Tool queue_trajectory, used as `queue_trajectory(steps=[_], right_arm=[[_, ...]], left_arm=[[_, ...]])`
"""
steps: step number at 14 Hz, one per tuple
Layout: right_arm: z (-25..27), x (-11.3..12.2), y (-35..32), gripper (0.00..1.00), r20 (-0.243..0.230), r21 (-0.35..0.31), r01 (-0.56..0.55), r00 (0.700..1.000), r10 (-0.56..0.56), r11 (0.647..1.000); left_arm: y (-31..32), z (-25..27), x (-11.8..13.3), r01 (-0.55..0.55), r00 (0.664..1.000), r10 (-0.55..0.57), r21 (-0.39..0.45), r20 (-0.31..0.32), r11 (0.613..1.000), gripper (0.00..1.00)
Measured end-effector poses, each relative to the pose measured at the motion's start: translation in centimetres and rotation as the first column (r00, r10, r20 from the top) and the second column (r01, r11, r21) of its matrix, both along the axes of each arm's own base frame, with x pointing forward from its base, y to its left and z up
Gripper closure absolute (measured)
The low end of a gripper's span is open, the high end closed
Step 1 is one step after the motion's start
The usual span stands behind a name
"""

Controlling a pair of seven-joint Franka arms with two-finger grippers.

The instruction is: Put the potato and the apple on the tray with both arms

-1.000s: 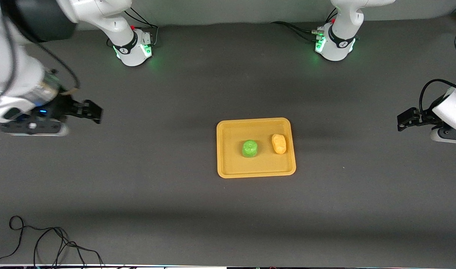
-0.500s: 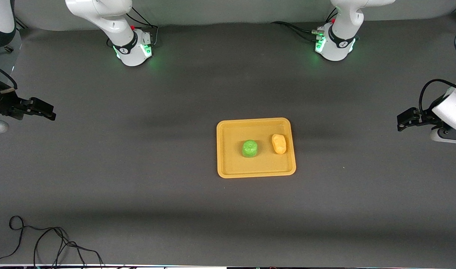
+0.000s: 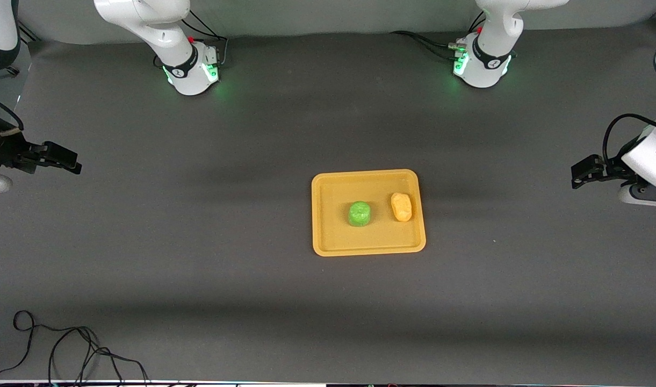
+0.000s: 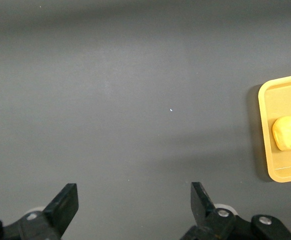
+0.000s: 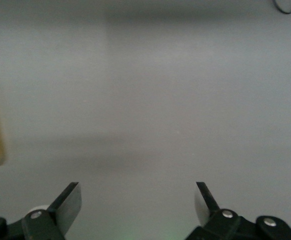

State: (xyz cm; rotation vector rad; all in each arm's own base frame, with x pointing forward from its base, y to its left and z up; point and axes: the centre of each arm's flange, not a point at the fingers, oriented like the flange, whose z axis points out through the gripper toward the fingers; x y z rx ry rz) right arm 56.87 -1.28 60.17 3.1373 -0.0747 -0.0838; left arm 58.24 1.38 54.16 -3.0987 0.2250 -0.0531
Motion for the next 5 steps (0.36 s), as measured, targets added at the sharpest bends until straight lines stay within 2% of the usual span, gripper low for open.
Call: queue_trajectory(steps=[5], right_arm=[[0.01,0.0,0.01,0.0,0.001,0.014,0.003,1.0,-0.003,1.0]], left_arm=[[-0.06,0.0,0.0,0.001,1.0,-0.001,0.0,0.0,1.0,0.0]])
